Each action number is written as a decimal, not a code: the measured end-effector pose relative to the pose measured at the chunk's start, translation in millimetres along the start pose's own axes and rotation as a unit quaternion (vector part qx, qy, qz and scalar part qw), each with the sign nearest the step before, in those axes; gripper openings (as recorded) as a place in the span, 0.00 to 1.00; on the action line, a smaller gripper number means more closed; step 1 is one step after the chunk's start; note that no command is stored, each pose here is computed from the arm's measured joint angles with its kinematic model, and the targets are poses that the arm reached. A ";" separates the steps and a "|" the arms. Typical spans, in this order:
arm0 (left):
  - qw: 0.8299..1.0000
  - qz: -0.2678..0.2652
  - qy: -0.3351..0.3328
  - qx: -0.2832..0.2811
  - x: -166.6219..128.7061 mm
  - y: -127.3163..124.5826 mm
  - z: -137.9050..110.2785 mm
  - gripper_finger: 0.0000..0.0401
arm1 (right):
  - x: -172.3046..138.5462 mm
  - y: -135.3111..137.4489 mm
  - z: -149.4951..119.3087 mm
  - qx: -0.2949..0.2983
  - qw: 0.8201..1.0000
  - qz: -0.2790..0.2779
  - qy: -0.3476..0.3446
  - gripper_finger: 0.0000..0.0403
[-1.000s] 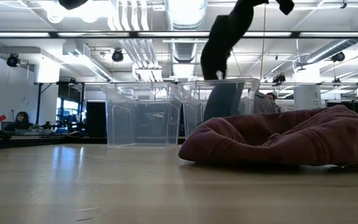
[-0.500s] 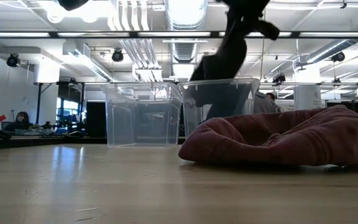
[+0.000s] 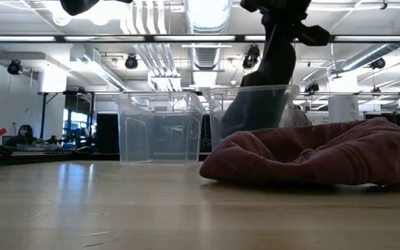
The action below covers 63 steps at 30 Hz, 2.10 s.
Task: Pick and place caps into container
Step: Put the black cap into the right transparent container, then put the red cap into the left transparent container
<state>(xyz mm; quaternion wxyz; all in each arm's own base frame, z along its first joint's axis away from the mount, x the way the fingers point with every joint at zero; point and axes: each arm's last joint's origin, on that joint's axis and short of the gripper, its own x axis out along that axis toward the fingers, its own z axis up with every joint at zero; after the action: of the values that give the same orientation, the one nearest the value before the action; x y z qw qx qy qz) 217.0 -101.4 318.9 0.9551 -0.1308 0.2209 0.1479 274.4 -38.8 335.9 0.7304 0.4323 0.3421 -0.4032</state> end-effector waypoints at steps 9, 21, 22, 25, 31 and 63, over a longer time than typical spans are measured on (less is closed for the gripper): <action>1.000 0.001 -0.002 -0.002 0.0 0.1 0.4 0.00 | 15.5 -11.0 18.7 0.001 0.999 -0.026 -0.022 0.03; 1.000 0.000 -0.005 -0.018 0.0 -0.3 1.0 0.00 | 69.8 -6.7 11.1 -0.060 0.996 -0.060 0.019 0.34; 1.000 0.000 -0.005 -0.018 0.0 -0.3 1.0 0.00 | 68.8 -4.7 9.8 -0.069 0.996 -0.058 0.019 0.37; 1.000 0.000 -0.005 -0.022 0.0 -0.3 1.0 0.00 | 53.2 2.8 8.6 -0.083 0.996 -0.029 -0.002 0.45; 0.999 0.000 -0.005 -0.034 0.0 -0.3 1.0 0.00 | -3.1 -1.2 2.6 -0.094 0.994 0.028 -0.050 0.50; 0.974 -0.138 0.125 -0.131 140.8 -38.5 -78.7 0.00 | 82.9 -45.2 -216.2 -0.065 0.988 0.053 0.130 0.50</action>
<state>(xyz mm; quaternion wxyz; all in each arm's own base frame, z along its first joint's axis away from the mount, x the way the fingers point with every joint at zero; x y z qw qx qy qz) 320.8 -130.1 192.8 0.9056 -0.3019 0.2968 0.0250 238.3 119.4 164.7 0.7262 0.4504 0.4364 -0.2816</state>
